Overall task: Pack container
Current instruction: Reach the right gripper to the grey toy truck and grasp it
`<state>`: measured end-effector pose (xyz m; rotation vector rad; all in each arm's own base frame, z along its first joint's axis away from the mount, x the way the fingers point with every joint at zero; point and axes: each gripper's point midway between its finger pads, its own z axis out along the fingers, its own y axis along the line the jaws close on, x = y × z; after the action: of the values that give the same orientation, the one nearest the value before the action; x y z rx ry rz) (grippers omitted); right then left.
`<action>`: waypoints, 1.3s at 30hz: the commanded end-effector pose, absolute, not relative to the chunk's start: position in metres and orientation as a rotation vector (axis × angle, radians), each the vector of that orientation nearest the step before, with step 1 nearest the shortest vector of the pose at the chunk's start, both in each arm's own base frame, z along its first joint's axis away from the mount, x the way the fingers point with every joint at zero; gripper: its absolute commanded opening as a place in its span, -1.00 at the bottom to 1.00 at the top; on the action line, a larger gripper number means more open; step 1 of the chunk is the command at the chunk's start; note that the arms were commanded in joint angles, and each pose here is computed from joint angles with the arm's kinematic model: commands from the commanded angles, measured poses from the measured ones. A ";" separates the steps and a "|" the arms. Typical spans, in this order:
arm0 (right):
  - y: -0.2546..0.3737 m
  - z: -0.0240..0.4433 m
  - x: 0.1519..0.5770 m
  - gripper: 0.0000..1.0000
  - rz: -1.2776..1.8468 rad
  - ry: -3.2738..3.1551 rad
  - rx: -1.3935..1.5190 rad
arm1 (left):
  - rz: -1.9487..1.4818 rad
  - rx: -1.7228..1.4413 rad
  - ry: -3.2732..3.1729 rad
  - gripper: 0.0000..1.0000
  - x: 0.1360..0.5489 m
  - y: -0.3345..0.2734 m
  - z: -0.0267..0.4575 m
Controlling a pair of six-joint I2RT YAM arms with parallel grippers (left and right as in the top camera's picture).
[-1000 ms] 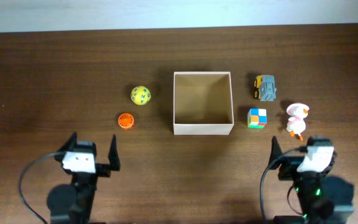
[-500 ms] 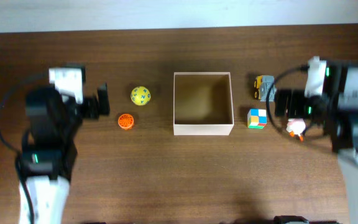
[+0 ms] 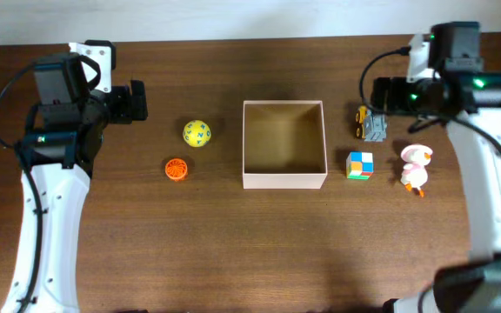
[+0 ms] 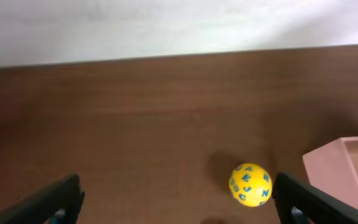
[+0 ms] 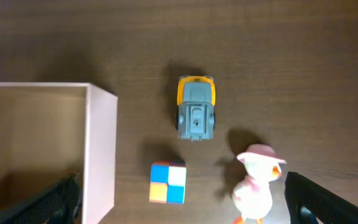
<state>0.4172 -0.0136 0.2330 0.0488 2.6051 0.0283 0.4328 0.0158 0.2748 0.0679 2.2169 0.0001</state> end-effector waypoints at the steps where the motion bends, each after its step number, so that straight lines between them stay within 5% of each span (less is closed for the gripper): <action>1: -0.021 0.206 0.438 0.98 0.026 2.641 0.082 | 0.013 0.087 2.202 0.98 0.436 0.018 0.282; 14: -0.047 0.097 0.472 0.98 0.082 2.794 0.132 | 0.008 0.085 2.239 0.98 0.430 0.017 0.275; 28: -0.034 0.053 0.471 0.59 0.201 2.877 0.134 | -0.001 0.084 2.306 0.98 0.420 0.017 0.262; 39: -0.030 0.030 0.468 0.55 0.194 2.923 0.125 | -0.003 0.084 2.324 0.98 0.417 0.017 0.258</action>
<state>0.4689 -0.0344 0.0480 0.1328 2.8877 0.1795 0.4143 0.0151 0.2505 0.0630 2.3416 -0.0130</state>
